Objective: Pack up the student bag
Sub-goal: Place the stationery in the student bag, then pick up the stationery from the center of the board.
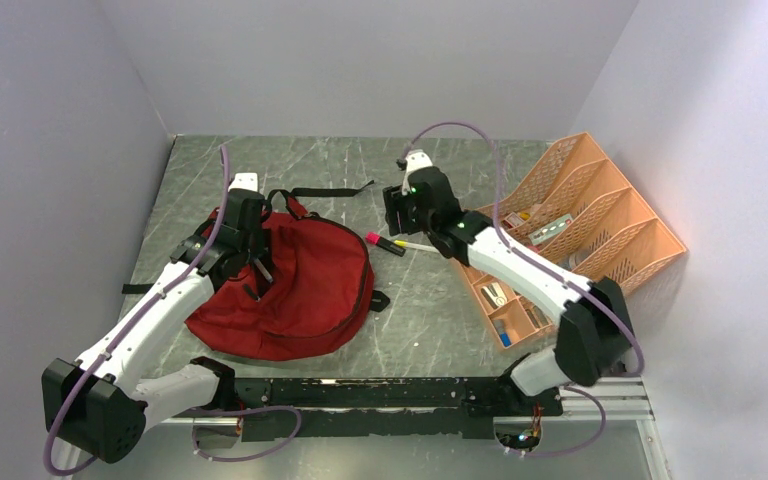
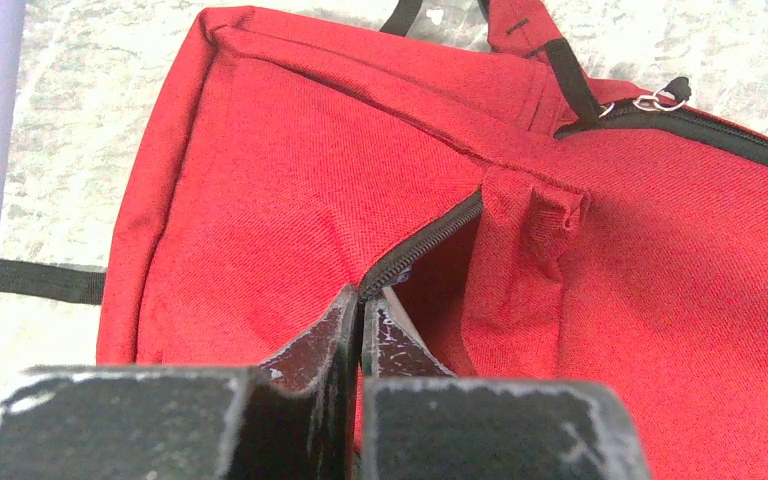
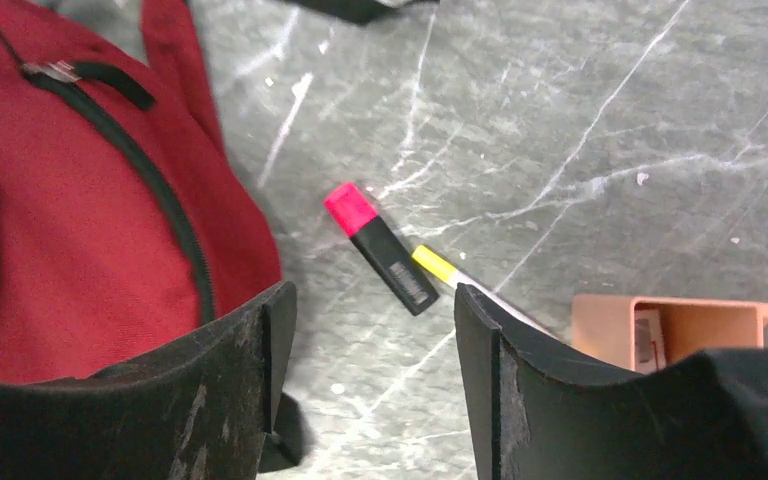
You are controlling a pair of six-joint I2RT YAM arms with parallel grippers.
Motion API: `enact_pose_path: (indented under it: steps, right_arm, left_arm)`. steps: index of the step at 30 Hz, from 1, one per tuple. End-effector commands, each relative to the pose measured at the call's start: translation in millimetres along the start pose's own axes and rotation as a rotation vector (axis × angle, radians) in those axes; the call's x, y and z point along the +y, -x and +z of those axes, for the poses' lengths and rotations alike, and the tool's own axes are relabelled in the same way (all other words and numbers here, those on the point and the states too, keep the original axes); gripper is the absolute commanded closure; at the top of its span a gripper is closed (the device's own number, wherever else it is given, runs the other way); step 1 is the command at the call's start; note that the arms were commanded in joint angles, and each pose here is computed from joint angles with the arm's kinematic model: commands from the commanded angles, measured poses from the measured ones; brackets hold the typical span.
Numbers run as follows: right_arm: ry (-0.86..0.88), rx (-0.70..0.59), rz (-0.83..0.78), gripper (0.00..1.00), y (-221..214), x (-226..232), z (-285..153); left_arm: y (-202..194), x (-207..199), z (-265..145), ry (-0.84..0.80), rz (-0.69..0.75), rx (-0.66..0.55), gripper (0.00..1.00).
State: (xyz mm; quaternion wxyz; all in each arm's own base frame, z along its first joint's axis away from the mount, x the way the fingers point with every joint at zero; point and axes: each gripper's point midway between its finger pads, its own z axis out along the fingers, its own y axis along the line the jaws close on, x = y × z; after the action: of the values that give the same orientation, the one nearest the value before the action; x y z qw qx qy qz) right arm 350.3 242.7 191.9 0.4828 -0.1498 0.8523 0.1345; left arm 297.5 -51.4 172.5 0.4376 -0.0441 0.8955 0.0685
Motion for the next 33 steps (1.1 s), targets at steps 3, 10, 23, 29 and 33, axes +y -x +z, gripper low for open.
enact_pose_path:
  steps: [3, 10, 23, 29, 33]
  right_arm:
    - [0.089, 0.264, -0.194, 0.39, -48, -17, 35]
    - [0.229, 0.39, -0.252, 0.42, -75, -18, 68]
    - [0.382, 0.475, -0.313, 0.46, -92, -1, 114]
    - [0.392, 0.511, -0.333, 0.48, -106, 0, 123]
    - [0.391, 0.538, -0.356, 0.46, -118, 3, 129]
  left_arm:
    - [17, 0, -4, -0.016, -0.036, -0.065, 0.95]
    - [18, 0, -6, -0.023, -0.04, -0.07, 0.95]
    - [17, 0, -6, -0.025, -0.039, -0.069, 0.95]
    - [17, -1, -5, -0.028, -0.04, -0.068, 0.95]
    - [17, -1, -6, -0.03, -0.039, -0.068, 0.95]
